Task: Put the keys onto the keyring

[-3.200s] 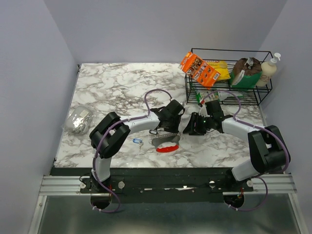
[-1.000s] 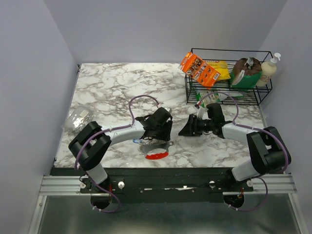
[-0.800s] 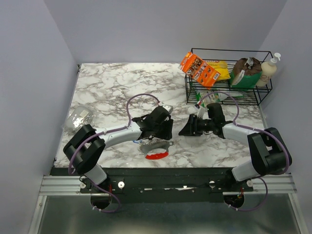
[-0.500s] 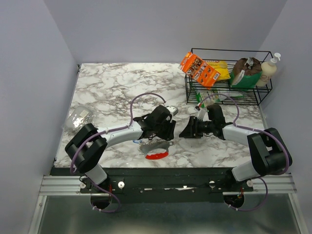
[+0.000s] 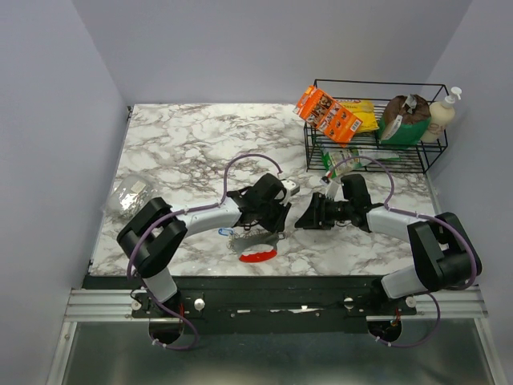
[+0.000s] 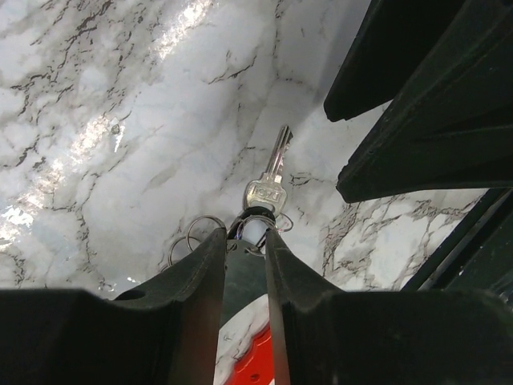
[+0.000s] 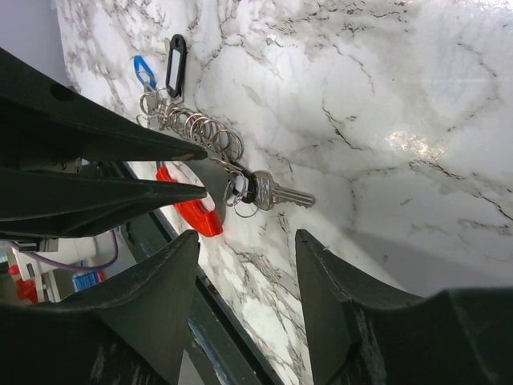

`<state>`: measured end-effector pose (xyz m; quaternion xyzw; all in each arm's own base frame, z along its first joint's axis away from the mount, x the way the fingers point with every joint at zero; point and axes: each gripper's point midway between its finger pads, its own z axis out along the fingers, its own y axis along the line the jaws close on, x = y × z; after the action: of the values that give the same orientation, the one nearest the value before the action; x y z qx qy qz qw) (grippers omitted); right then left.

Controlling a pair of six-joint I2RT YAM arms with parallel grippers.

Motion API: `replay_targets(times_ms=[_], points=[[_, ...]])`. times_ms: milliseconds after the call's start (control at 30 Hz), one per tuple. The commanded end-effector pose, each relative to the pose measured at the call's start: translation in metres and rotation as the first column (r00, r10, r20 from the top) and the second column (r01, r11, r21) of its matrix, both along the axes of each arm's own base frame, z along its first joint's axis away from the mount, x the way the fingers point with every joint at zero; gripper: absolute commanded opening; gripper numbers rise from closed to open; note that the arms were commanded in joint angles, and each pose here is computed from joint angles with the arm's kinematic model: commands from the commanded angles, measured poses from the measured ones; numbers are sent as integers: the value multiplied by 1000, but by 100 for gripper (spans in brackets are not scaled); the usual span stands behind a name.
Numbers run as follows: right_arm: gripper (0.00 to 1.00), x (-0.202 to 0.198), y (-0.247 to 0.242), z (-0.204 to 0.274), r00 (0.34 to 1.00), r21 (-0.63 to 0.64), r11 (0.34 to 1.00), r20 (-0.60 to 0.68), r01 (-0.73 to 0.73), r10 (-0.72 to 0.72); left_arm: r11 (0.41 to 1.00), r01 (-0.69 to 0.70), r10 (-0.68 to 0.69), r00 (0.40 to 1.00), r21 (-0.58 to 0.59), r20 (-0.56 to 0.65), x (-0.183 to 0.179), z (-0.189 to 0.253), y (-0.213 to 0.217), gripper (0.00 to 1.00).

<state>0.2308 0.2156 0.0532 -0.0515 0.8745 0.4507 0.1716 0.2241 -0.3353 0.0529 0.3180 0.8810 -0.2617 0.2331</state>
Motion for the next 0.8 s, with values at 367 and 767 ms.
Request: replay_targets(times_ms=[367, 767], points=[[60, 0, -1, 4, 999, 4, 1000, 32, 4, -4, 999, 43, -42, 999, 25, -11, -1, -14, 0, 29], [60, -1, -1, 4, 999, 6, 1000, 34, 3, -3, 999, 48, -47, 999, 22, -13, -1, -17, -1, 19]])
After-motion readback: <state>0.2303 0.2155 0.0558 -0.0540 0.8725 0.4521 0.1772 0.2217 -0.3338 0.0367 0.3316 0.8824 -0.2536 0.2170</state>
